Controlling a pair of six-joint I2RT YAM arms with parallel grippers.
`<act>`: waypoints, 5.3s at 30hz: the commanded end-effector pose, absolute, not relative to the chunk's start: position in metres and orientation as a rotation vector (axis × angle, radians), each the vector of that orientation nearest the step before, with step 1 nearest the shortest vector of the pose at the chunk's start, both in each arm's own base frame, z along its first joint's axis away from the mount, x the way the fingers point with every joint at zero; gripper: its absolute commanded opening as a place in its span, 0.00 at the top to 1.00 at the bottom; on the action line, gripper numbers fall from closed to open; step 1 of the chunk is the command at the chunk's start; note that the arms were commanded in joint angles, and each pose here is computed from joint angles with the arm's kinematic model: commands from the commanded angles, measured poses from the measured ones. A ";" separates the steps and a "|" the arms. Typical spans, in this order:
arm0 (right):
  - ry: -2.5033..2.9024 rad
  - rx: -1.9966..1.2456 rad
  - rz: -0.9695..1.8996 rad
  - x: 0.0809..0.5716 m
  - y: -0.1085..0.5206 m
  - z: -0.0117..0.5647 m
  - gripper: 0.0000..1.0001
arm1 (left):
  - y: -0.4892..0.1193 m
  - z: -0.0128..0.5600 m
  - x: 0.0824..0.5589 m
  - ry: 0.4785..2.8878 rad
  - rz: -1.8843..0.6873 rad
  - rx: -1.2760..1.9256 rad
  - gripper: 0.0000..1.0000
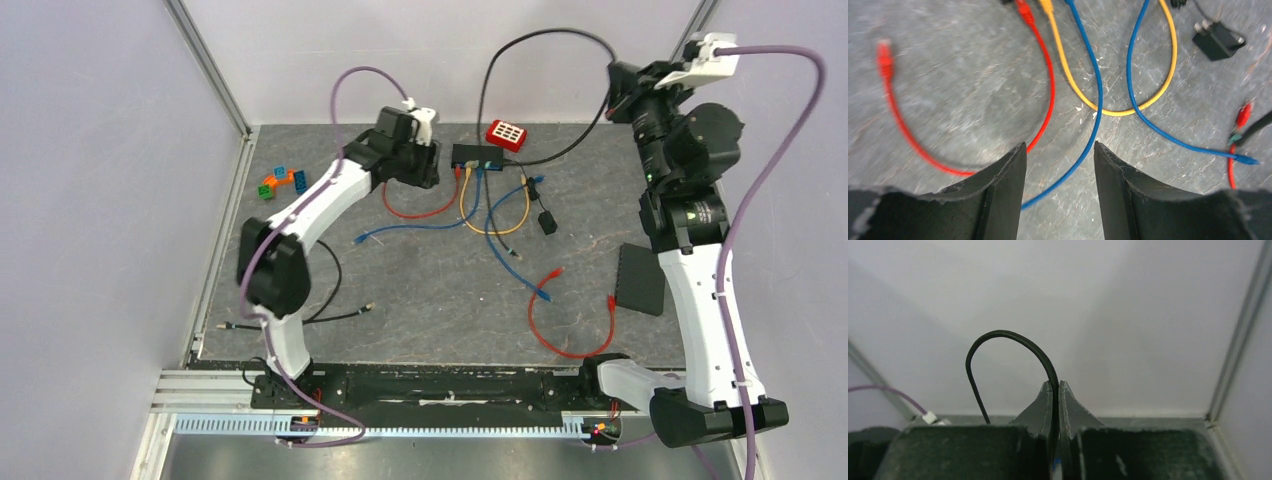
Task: Insert the plug into the switch port
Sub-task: Place the connector at the center of the board, then move the switch port to the center of the board.
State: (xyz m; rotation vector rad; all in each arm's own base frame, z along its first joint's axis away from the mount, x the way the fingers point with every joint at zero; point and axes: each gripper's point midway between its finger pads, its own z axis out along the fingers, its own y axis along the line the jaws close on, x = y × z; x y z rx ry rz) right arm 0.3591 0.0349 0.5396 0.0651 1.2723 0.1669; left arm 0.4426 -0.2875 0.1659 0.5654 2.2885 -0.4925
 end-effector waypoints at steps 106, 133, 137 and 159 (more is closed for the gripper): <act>2.381 0.828 -0.325 0.298 -0.190 0.027 0.08 | -0.192 0.147 0.195 2.343 -0.653 0.708 0.41; 2.247 0.925 0.155 0.303 -0.078 0.017 0.25 | -0.195 0.154 0.189 2.308 -0.673 0.729 0.41; 2.227 0.967 0.133 0.301 -0.075 0.017 0.26 | -0.195 0.155 0.189 2.305 -0.671 0.727 0.41; 2.396 0.938 -0.013 0.251 -0.086 0.011 0.13 | -0.203 0.161 0.178 2.263 -0.705 0.780 0.41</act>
